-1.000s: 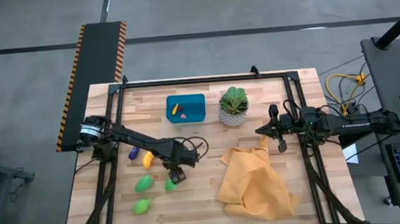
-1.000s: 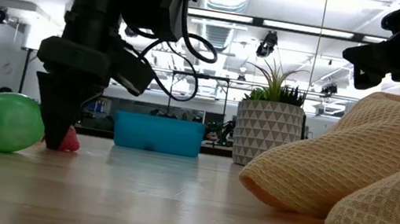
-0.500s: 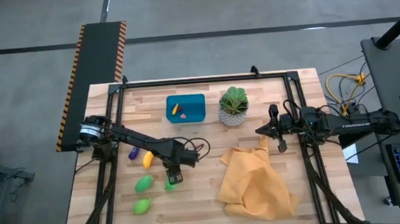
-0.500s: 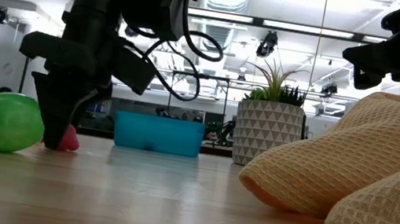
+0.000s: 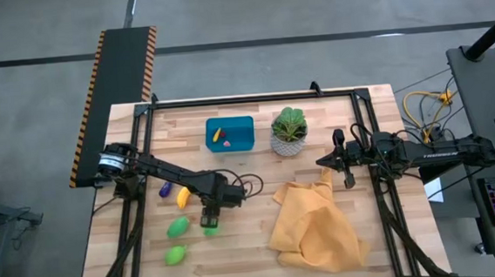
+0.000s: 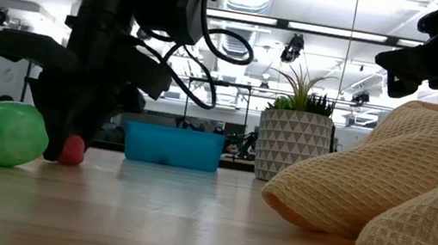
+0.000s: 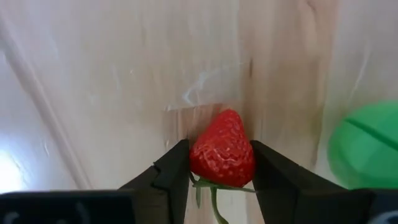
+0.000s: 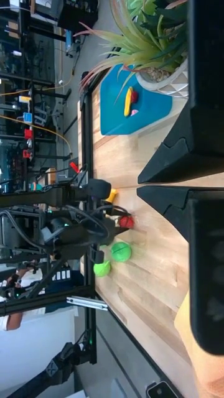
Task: Pick and placing Produce into tupperware
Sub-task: Put the red strawberry into the blue bin
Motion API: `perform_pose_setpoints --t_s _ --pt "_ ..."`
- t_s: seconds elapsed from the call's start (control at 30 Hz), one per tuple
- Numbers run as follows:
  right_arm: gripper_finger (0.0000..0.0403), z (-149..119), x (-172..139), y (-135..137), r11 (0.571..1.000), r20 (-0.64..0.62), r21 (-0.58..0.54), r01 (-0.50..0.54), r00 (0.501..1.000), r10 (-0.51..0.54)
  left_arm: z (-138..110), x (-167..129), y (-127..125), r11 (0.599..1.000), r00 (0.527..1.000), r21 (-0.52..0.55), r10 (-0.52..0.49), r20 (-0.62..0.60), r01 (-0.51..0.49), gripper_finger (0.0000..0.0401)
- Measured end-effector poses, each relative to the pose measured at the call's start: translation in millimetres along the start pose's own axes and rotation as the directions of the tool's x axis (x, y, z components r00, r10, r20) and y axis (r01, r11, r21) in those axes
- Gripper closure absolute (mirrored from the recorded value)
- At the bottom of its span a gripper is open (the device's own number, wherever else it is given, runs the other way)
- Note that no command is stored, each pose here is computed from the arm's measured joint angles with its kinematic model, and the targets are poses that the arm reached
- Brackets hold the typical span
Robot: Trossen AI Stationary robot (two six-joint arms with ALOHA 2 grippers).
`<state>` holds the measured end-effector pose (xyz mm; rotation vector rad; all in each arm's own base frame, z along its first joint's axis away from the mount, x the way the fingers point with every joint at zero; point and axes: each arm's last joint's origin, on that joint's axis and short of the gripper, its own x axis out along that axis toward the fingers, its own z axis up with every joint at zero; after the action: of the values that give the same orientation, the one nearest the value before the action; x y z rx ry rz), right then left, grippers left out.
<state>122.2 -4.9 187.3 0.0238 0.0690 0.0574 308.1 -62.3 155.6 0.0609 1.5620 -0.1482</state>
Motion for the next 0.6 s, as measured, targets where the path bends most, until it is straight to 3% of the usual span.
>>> perform_pose_setpoints --t_s 0.1,0.4,0.6 --pt "0.0394 0.0 0.0 0.0 1.000 0.000 0.000 0.000 1.000 0.000 1.1 -0.5 -0.1 0.998 1.000 0.060 0.000 0.014 -0.001 0.0277" --pt "0.0394 0.0 0.0 0.0 1.000 0.000 0.000 0.000 1.000 0.000 3.3 -10.5 -0.7 0.995 0.996 0.099 -0.003 0.087 -0.006 0.0277" --pt "0.0394 0.0 0.0 0.0 1.000 0.000 0.000 0.000 1.000 0.000 10.7 -19.3 -1.6 0.984 0.978 0.175 -0.011 0.210 -0.026 0.0277"
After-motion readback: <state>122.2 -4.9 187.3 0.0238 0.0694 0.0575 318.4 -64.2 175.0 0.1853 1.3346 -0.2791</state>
